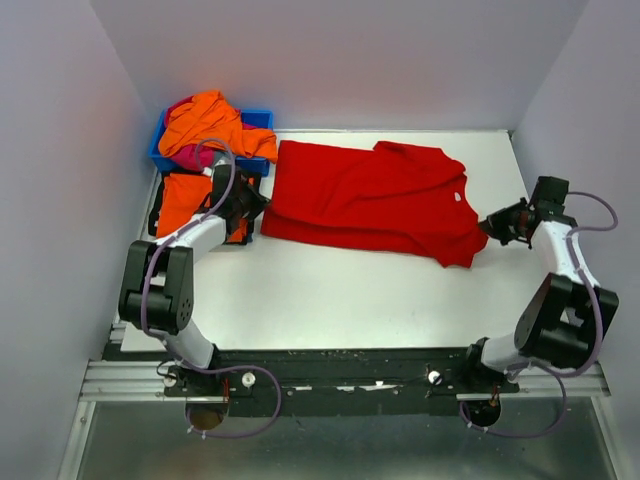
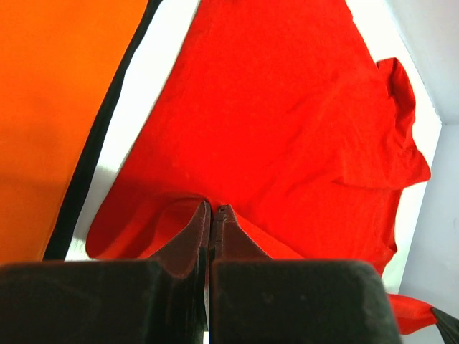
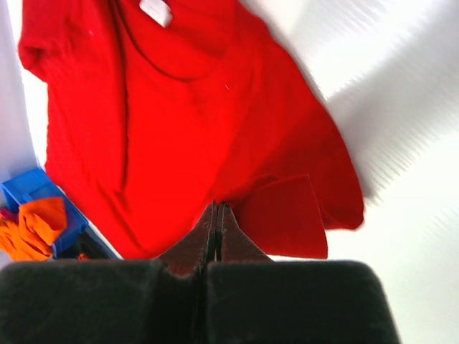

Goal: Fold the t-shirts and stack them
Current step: Fold the flattened tshirt in 1/3 of the way

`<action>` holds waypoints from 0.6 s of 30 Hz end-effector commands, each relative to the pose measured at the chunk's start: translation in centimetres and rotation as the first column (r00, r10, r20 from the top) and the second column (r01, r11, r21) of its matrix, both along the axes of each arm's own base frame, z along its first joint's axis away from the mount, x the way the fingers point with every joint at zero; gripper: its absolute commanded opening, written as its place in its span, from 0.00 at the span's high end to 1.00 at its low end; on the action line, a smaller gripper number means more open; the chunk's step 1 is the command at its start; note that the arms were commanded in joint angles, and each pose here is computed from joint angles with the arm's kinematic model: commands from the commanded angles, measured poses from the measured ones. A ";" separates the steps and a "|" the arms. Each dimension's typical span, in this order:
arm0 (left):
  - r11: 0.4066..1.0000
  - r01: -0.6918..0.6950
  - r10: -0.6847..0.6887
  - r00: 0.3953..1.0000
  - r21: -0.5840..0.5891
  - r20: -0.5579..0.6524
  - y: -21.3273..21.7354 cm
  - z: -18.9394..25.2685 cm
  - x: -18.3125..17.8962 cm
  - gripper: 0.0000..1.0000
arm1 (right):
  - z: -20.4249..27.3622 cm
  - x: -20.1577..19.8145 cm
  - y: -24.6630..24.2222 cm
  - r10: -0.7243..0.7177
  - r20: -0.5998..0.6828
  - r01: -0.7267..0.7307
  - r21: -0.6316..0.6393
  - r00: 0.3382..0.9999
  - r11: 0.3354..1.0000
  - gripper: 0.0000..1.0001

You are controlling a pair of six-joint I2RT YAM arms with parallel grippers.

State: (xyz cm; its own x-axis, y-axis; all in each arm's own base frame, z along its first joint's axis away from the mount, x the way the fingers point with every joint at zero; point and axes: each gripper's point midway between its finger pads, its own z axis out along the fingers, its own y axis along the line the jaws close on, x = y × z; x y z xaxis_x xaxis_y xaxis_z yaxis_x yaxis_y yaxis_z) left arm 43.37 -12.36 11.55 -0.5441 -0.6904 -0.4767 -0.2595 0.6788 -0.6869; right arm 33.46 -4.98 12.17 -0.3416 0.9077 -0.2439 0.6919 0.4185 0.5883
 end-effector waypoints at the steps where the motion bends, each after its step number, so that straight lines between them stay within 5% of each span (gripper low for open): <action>1: 0.999 -0.019 0.019 1.000 -0.026 0.014 -0.6 0.2 2.4 1.00 | 0.5 4.0 -0.4 0.036 0.018 -0.036 0.045 0.999 0.998 0.99; 18: 0.999 -0.037 0.037 0.999 -0.026 -0.005 -0.8 -0.4 6.3 1.00 | -0.3 9.2 -0.8 0.039 -0.028 -0.037 0.049 0.999 0.998 0.99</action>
State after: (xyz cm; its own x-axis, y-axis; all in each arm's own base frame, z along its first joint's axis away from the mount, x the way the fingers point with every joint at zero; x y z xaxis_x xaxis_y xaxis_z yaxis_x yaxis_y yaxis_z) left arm 48.78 -13.35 11.30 -0.5335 -0.7105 -0.4588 -0.2724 0.6579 -0.7021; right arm 41.63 -5.30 11.08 -0.3966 0.9000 -0.1810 0.6888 0.4221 0.5894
